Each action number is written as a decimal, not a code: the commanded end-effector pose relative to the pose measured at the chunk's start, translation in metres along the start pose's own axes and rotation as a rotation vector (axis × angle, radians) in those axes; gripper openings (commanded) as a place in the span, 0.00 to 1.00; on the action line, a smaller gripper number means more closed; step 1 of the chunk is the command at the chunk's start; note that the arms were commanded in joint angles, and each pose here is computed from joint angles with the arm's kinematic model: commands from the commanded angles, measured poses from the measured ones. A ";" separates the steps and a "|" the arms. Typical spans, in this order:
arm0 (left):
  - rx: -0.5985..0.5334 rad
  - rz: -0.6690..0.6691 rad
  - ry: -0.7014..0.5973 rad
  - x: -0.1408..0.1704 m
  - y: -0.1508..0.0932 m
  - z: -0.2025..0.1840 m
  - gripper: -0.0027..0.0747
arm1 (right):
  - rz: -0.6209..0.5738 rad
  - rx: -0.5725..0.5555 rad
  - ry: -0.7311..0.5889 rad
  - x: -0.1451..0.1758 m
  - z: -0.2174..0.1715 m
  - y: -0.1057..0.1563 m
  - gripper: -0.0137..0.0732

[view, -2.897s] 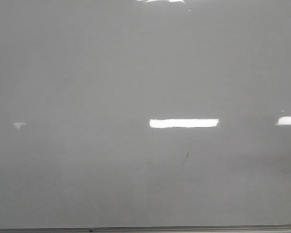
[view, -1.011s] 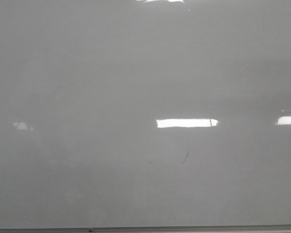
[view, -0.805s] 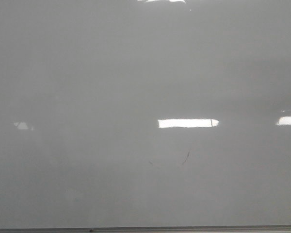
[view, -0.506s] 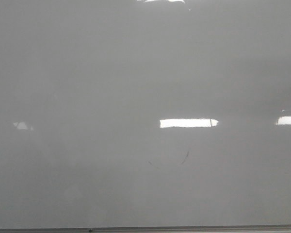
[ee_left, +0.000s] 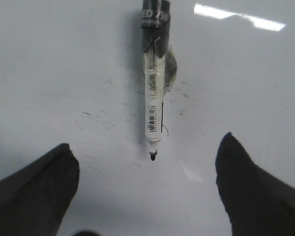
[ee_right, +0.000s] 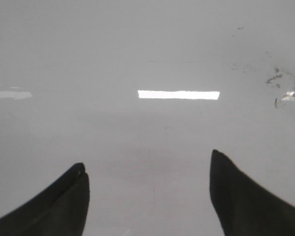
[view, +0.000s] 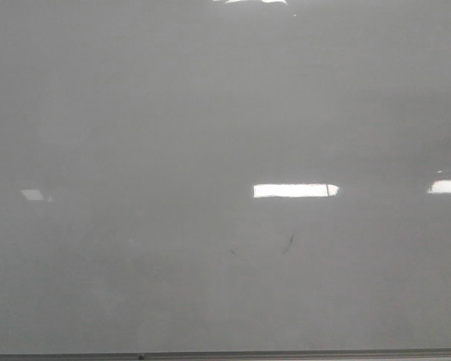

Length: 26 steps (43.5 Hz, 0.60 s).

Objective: Write number 5 on whiteboard

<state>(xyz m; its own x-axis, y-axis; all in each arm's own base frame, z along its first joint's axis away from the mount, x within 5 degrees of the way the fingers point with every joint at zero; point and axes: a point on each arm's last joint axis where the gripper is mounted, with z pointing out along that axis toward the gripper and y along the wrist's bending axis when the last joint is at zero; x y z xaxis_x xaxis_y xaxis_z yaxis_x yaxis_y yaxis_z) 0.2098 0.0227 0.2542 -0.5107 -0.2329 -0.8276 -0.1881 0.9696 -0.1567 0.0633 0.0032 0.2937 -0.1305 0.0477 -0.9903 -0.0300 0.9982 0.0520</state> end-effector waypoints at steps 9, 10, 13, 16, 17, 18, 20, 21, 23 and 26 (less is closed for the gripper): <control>-0.012 0.002 -0.064 -0.022 -0.003 0.054 0.74 | -0.013 0.011 -0.099 -0.018 -0.001 0.000 0.78; -0.013 0.002 -0.062 -0.021 -0.003 0.056 0.74 | -0.013 0.011 -0.099 -0.018 -0.001 0.000 0.78; -0.017 0.004 -0.077 -0.021 -0.003 0.064 0.74 | -0.013 0.011 -0.099 -0.018 -0.001 0.000 0.78; -0.012 0.018 -0.094 -0.021 -0.005 0.068 0.74 | -0.013 0.011 -0.099 -0.018 -0.001 0.000 0.78; -0.013 0.022 -0.099 -0.020 -0.005 0.070 0.74 | -0.013 0.011 -0.099 -0.018 -0.001 0.000 0.78; -0.013 0.026 -0.101 -0.020 -0.004 0.071 0.74 | -0.013 0.011 -0.099 -0.018 -0.001 0.000 0.78; -0.015 0.030 -0.106 -0.020 -0.004 0.074 0.74 | -0.013 0.011 -0.099 -0.018 -0.001 0.000 0.78; -0.016 0.030 -0.104 -0.019 -0.004 0.076 0.74 | -0.013 0.011 -0.099 -0.018 -0.001 0.000 0.78; -0.017 0.033 -0.107 -0.018 -0.004 0.079 0.74 | -0.013 0.011 -0.099 -0.018 -0.001 0.000 0.78; -0.018 0.046 -0.101 -0.016 -0.003 0.082 0.72 | -0.013 0.011 -0.099 -0.018 -0.001 0.000 0.78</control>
<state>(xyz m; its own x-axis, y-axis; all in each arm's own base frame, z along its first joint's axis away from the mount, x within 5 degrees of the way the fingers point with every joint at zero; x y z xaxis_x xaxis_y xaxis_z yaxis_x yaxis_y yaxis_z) 0.2785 0.0294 0.2051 -0.5403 -0.2078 -0.8154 -0.2008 0.9729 -0.1149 0.0633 0.0032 0.2937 -0.1305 0.0477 -0.9903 -0.0300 0.9982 0.0520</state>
